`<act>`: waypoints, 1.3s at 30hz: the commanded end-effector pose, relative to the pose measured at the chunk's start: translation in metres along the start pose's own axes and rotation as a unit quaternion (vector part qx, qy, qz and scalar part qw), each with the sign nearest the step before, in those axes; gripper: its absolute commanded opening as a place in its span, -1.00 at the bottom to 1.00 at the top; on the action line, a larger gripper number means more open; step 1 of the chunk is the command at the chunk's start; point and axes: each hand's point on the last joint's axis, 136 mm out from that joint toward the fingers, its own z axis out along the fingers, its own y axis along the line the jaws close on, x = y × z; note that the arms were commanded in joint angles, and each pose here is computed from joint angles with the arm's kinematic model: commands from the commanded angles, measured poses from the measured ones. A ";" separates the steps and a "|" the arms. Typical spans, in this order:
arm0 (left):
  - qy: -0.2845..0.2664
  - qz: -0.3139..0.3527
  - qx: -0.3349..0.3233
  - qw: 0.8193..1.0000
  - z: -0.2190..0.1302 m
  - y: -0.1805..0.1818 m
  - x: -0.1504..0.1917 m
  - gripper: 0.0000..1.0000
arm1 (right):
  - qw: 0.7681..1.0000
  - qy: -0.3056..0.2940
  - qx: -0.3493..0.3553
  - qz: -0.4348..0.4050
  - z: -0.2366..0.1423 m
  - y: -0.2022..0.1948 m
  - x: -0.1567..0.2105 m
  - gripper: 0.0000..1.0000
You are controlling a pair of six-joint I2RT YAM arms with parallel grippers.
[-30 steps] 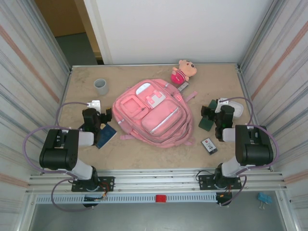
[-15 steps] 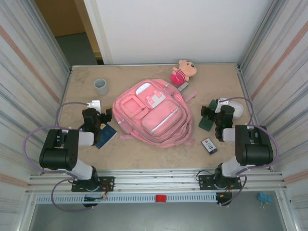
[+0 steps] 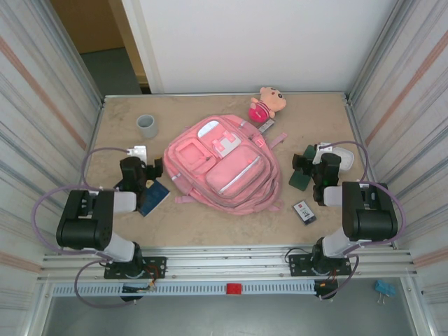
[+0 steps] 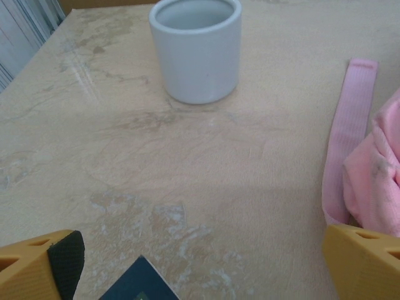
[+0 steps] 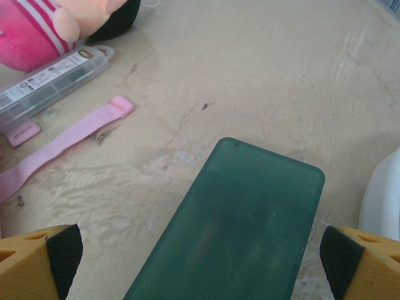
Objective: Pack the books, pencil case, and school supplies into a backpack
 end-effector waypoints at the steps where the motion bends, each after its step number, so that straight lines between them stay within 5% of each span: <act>1: -0.017 0.033 -0.008 0.999 -0.013 -0.006 -0.048 0.91 | 1.000 0.009 0.003 0.003 -0.002 0.000 -0.023 0.97; 7: 0.019 -0.068 0.064 0.995 -0.056 -0.026 -0.100 0.75 | 0.997 0.071 -0.040 -0.004 -0.037 0.035 -0.103 0.97; 12: 0.102 -0.190 0.155 0.964 -0.079 -0.066 -0.096 0.57 | 0.987 0.129 -0.082 -0.037 -0.070 0.088 -0.126 0.97; 16: 0.172 -0.217 0.208 0.938 -0.082 -0.113 -0.067 0.44 | 0.968 0.194 -0.162 -0.005 -0.076 0.140 -0.090 0.84; 23: 0.239 -0.242 0.235 0.911 -0.062 -0.150 -0.017 0.20 | 0.937 0.291 -0.181 0.067 -0.063 0.171 -0.001 0.67; 33: 0.279 -0.230 0.210 0.908 -0.031 -0.154 0.012 0.21 | 0.894 0.377 -0.217 0.110 -0.113 0.232 0.102 0.52; 39: 0.273 -0.237 0.178 0.915 -0.010 -0.131 0.013 0.31 | 0.894 0.360 -0.248 0.097 -0.154 0.276 0.102 0.55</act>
